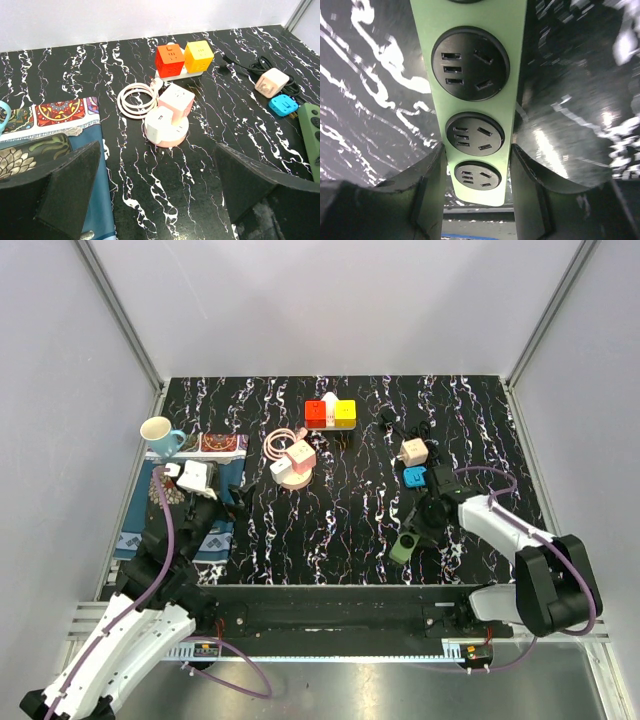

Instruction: Insert the plug

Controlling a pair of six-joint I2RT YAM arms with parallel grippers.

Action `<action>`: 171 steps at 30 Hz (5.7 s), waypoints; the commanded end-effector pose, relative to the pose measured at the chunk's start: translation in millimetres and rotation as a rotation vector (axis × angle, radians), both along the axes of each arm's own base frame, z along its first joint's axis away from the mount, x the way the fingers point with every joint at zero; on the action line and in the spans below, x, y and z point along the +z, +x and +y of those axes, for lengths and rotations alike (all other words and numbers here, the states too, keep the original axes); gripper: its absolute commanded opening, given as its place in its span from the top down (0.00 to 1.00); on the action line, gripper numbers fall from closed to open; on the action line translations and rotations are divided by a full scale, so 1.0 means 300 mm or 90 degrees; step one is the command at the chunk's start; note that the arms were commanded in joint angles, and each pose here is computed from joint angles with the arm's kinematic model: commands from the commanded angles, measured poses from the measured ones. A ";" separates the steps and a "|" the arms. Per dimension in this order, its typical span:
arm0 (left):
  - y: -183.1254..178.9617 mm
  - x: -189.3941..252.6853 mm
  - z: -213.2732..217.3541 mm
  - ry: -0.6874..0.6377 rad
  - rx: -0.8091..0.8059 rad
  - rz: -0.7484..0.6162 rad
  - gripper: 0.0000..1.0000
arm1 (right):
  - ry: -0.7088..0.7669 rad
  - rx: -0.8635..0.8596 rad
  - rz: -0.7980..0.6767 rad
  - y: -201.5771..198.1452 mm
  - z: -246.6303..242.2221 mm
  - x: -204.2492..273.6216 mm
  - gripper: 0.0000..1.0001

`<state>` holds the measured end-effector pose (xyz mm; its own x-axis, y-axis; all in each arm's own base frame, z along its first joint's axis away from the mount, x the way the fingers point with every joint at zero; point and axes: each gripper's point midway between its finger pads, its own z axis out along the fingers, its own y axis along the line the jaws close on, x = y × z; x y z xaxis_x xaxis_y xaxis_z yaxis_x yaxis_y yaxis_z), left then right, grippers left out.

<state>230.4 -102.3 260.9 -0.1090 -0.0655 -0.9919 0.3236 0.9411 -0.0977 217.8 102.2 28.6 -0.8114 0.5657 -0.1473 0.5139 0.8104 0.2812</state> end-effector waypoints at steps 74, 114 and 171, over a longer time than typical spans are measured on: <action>0.123 -0.184 -0.136 0.023 -0.057 0.157 0.01 | -0.072 0.591 -0.459 0.751 0.334 0.405 0.76; -0.060 0.084 -0.603 -0.288 -0.541 0.430 0.03 | 0.002 0.920 -0.822 0.047 0.701 0.806 0.82; 0.066 -0.067 -0.383 0.010 -0.322 0.148 1.00 | 0.204 0.645 -0.563 0.014 0.704 0.879 0.00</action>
